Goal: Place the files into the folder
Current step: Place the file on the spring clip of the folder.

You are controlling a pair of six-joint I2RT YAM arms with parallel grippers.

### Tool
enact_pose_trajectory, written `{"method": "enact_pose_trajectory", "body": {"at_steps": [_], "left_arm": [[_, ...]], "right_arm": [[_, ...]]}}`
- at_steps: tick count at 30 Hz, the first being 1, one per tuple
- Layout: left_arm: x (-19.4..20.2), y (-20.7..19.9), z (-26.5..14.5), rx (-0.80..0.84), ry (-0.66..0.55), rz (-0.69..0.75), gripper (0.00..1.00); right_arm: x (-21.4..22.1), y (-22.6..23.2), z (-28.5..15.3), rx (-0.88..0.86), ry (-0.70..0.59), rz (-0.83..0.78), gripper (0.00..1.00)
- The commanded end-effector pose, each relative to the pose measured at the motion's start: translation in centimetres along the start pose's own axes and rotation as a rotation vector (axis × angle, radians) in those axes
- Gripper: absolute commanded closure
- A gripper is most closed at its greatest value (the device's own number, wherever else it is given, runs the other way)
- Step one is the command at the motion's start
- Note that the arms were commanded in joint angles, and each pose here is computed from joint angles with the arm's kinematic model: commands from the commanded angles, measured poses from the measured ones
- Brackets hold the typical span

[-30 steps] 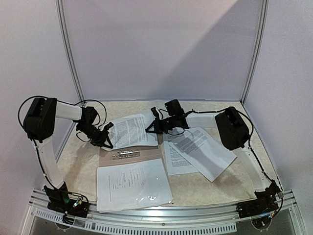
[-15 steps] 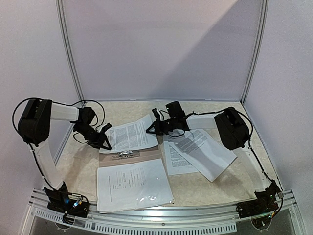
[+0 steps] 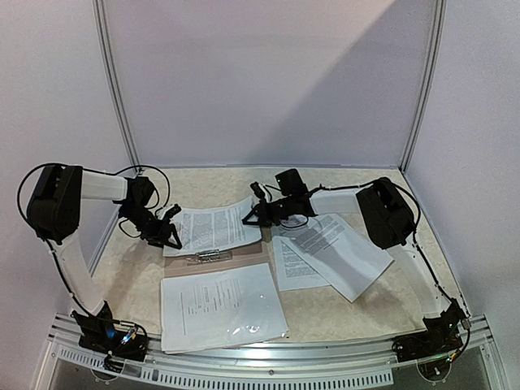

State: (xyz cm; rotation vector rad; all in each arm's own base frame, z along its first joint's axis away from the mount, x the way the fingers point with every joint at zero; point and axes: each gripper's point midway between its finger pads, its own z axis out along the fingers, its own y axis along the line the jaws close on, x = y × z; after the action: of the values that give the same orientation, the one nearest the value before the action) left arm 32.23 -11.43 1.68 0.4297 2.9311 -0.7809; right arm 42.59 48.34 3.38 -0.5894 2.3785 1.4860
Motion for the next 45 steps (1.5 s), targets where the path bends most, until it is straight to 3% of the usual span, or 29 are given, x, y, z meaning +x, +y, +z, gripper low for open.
{"method": "enact_pose_trajectory", "body": {"at_steps": [1, 8, 14, 25, 36, 45], "left_arm": [[0.3, 1.4, -0.5, -0.032, -0.01, -0.033, 0.56], [0.4, 1.8, -0.9, -0.001, -0.021, -0.076, 0.54], [0.6, 2.0, -0.3, 0.009, -0.004, -0.091, 0.62], [0.5, 2.8, 0.2, -0.014, 0.004, -0.087, 0.61], [1.2, 2.2, 0.3, 0.01, 0.027, -0.088, 0.62], [1.1, 1.6, -0.4, 0.014, 0.01, -0.075, 0.62]], "right_arm": [[0.5, 0.9, -0.8, -0.004, 0.055, -0.1, 1.0], [0.1, 2.0, -1.2, -0.028, 0.05, -0.178, 1.0], [-0.3, 2.6, -0.8, -0.049, 0.032, -0.185, 1.0], [-2.9, 2.3, -0.3, -0.006, -0.061, -0.254, 1.0], [-0.2, 2.5, -0.4, -0.046, 0.004, -0.246, 1.0], [-0.1, 4.1, -0.9, -0.095, -0.013, -0.275, 1.0]]}}
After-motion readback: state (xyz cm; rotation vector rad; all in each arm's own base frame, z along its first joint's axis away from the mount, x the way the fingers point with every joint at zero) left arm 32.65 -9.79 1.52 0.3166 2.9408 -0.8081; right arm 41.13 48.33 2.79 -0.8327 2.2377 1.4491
